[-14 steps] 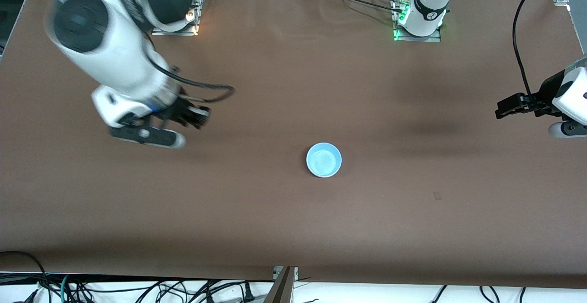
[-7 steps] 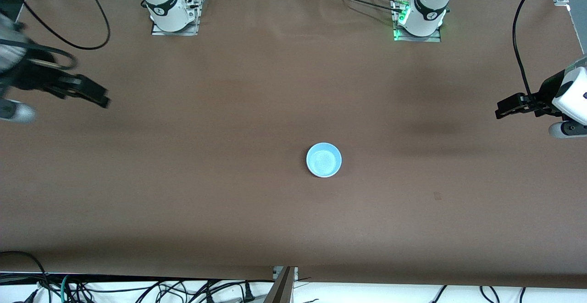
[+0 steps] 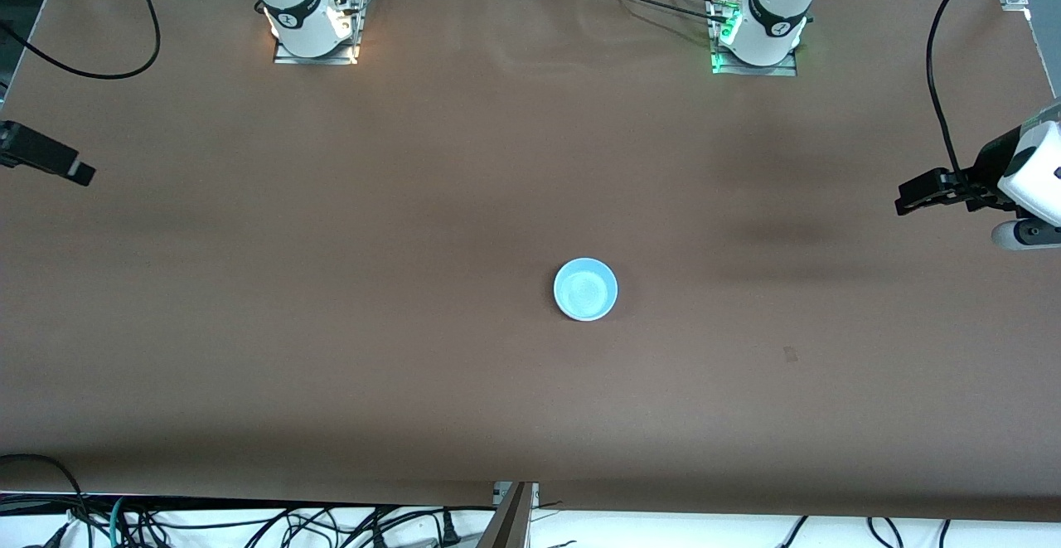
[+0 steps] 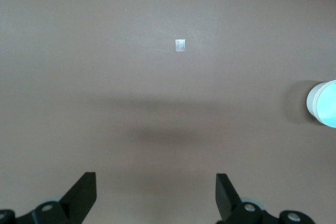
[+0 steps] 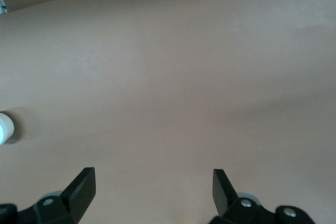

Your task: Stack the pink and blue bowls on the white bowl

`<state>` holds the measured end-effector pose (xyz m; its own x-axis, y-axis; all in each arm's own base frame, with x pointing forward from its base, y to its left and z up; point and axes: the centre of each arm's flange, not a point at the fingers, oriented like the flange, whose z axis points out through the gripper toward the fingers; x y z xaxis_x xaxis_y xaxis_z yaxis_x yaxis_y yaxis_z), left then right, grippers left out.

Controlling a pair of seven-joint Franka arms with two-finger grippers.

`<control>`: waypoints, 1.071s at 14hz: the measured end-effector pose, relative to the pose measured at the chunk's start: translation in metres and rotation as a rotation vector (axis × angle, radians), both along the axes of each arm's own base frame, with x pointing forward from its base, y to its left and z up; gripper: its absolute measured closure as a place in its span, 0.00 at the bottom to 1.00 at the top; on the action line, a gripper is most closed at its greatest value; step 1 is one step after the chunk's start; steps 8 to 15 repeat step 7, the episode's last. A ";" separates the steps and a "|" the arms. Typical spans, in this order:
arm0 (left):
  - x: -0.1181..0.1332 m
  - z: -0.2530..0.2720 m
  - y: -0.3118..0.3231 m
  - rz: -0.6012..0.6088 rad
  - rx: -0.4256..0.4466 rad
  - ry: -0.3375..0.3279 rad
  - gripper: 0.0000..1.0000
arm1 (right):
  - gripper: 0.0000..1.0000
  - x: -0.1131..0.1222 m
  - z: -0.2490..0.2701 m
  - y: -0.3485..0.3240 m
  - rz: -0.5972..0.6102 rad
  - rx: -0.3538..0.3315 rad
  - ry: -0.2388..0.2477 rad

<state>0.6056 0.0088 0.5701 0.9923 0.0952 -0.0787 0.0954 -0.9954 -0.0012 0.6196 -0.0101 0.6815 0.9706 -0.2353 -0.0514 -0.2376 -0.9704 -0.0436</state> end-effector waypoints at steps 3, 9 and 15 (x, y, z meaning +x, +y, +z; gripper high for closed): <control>0.000 0.000 0.000 0.000 0.000 0.000 0.00 | 0.01 0.004 -0.018 -0.032 0.042 0.008 0.032; 0.000 0.000 0.000 0.000 0.000 0.000 0.00 | 0.01 0.028 -0.060 -0.055 0.061 0.012 0.039; 0.000 0.000 0.000 0.000 0.000 0.000 0.00 | 0.01 0.028 -0.060 -0.055 0.061 0.012 0.039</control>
